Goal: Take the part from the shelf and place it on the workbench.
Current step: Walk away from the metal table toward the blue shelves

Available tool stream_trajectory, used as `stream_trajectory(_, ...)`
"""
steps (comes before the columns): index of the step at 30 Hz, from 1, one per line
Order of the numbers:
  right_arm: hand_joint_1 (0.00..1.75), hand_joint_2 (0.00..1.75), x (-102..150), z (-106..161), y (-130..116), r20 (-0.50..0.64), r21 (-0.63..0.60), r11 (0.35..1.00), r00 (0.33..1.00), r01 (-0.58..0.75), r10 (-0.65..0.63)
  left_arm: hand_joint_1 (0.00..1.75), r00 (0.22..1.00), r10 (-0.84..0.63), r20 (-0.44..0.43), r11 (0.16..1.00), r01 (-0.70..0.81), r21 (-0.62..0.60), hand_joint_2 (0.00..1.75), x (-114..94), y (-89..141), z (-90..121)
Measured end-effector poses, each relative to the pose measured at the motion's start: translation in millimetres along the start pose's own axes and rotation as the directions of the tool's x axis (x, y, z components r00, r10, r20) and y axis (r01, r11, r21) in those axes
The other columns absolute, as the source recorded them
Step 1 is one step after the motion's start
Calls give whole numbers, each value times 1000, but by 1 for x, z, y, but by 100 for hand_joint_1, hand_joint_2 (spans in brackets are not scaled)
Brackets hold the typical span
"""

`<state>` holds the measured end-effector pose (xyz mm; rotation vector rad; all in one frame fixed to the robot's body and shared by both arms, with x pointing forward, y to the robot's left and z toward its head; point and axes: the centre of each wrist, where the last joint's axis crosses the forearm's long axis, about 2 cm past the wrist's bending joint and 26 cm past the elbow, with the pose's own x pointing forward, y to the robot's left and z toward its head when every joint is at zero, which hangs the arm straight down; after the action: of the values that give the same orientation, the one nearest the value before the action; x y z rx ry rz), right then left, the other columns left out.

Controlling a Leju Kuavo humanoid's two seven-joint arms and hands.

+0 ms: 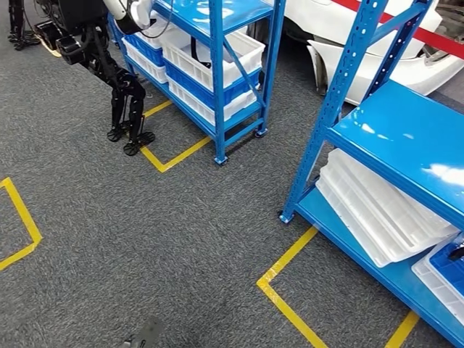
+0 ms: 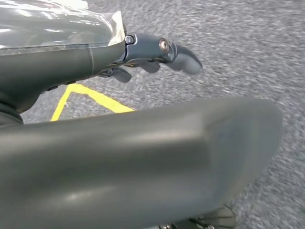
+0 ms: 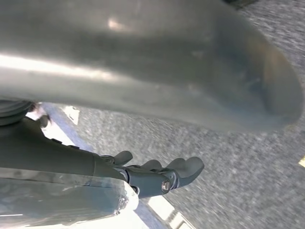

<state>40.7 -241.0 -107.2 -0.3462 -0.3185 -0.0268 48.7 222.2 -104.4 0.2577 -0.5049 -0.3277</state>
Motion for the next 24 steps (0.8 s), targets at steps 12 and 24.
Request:
stream_trajectory(12, 0, 0, -3, 1, 1, -13, 2, 1000, 1000, 16, -16, 0, 1000, -18, 9, 1000, 18, -8, 0, 1, -1, 0)
stream_trajectory(24, 0, 0, -3, 2, 2, -13, 4, 1000, 1000, 18, -18, 0, 1000, -19, 8, 1000, 19, -10, 0, 1, -2, 1)
